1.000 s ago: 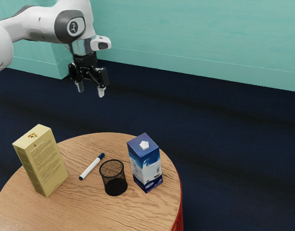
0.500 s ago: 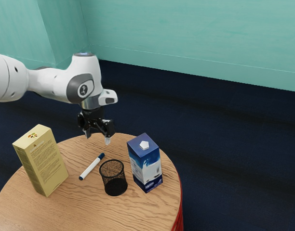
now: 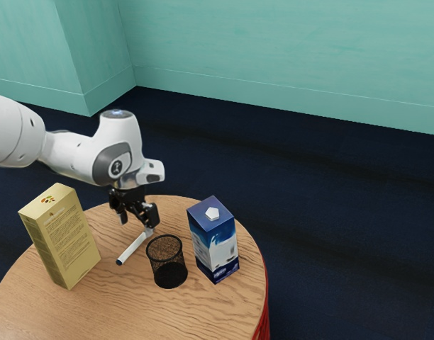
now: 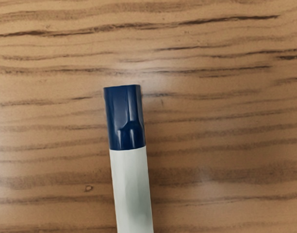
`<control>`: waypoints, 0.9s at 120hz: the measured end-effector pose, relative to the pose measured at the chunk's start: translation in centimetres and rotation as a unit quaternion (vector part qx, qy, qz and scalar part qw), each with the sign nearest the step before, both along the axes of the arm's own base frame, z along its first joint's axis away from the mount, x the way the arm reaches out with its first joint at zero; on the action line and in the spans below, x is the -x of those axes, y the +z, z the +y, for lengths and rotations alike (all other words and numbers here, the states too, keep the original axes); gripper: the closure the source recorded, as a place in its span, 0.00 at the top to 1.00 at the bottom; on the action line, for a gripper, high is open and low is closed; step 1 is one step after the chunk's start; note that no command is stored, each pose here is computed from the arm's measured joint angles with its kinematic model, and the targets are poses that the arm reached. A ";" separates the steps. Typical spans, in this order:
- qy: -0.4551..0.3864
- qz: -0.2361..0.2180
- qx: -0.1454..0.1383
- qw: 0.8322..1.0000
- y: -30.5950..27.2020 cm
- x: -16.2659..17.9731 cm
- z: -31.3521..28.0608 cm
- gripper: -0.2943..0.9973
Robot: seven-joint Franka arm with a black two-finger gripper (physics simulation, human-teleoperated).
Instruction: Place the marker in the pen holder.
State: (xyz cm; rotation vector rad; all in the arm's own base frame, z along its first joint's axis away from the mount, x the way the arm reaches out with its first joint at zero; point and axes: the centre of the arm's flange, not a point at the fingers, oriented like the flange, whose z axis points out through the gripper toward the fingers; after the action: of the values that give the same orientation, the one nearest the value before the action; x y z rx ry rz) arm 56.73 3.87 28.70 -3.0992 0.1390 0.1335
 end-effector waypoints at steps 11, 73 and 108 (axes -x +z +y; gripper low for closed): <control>-0.007 0.000 -0.001 1.000 -0.9 -0.4 0.1 0.77; -0.027 0.008 0.000 1.000 -2.3 0.5 0.7 0.77; -0.030 0.014 0.003 0.999 -3.1 0.1 0.6 0.55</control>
State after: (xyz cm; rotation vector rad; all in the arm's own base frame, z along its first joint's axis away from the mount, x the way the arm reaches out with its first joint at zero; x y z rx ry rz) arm 56.68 4.51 25.58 -3.0959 0.2337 0.1739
